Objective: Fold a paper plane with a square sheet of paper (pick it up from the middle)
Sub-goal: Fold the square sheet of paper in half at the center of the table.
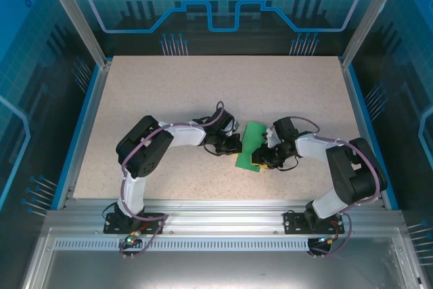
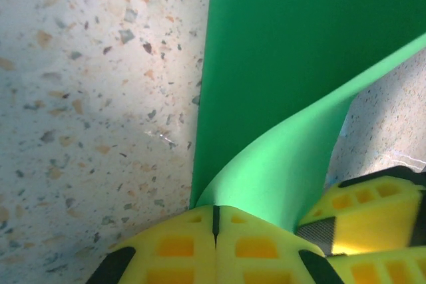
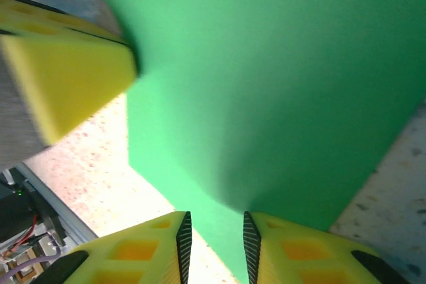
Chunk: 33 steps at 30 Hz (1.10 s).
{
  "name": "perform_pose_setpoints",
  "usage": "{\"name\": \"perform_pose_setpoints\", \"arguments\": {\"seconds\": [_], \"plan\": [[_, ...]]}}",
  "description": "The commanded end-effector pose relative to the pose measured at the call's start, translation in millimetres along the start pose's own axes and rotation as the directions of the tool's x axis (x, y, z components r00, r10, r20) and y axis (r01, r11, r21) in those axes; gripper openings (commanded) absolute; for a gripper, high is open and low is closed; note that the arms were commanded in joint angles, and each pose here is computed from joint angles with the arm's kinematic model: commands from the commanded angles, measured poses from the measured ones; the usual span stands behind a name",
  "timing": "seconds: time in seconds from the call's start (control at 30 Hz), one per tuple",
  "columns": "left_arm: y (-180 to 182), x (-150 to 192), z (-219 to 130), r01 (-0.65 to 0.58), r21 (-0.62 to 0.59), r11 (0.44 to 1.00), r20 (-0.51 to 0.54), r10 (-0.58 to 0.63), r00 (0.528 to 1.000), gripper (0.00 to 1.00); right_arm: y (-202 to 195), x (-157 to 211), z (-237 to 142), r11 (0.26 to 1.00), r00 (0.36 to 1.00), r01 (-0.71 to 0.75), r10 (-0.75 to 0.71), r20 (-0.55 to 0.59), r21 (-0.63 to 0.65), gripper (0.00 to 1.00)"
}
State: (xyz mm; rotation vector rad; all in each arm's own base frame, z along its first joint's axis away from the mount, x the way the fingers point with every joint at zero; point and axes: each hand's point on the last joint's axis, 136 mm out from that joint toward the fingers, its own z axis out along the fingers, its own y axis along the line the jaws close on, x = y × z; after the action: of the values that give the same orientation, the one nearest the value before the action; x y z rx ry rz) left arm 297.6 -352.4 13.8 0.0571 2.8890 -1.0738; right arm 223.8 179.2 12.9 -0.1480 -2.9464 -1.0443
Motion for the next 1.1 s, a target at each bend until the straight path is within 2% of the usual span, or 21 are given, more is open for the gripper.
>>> {"name": "perform_pose_setpoints", "arguments": {"seconds": [0.0, 0.3, 0.43, 0.67, 0.77, 0.93, 1.07], "plan": [[35.1, 26.1, 13.2, 0.035, -0.12, 0.992, -0.085, -0.045, 0.995, 0.0, -18.8, 14.1, 10.2, 0.998, 0.998, -0.034, 0.037, -0.051, 0.059, 0.29], [36.5, 28.4, 13.6, 0.034, -0.121, 0.992, -0.09, -0.046, 0.995, 0.0, 14.5, 15.2, -14.3, 0.999, 1.0, 0.006, -0.006, -0.003, -0.038, 0.31], [34.9, 27.0, 13.3, 0.033, -0.119, 0.992, -0.088, -0.043, 0.995, 0.0, 20.6, 24.5, -11.8, 0.997, 1.0, 0.02, -0.021, -0.015, -0.075, 0.32], [33.6, 26.8, 12.7, 0.03, -0.118, 0.993, -0.089, -0.04, 0.995, 0.0, -13.8, 36.5, 11.3, 0.999, 0.996, -0.032, 0.035, -0.079, 0.037, 0.3], [34.2, 27.2, 12.1, 0.03, -0.12, 0.992, -0.091, -0.041, 0.995, 0.0, -15.5, 38.6, 9.5, 0.998, 0.995, -0.033, 0.038, -0.088, 0.052, 0.3], [34.4, 27.3, 11.8, 0.03, -0.121, 0.992, -0.09, -0.041, 0.995, 0.0, 4.2, 21.0, -13.3, 0.999, 1.0, 0.011, -0.01, -0.016, 0.034, 0.3], [33.7, 27.5, 11.2, 0.026, -0.122, 0.992, -0.091, -0.038, 0.995, 0.0, 14.6, -16.0, -32.7, 1.0, 0.996, 0.0, 0.001, 0.089, -0.011, 0.3]]}}
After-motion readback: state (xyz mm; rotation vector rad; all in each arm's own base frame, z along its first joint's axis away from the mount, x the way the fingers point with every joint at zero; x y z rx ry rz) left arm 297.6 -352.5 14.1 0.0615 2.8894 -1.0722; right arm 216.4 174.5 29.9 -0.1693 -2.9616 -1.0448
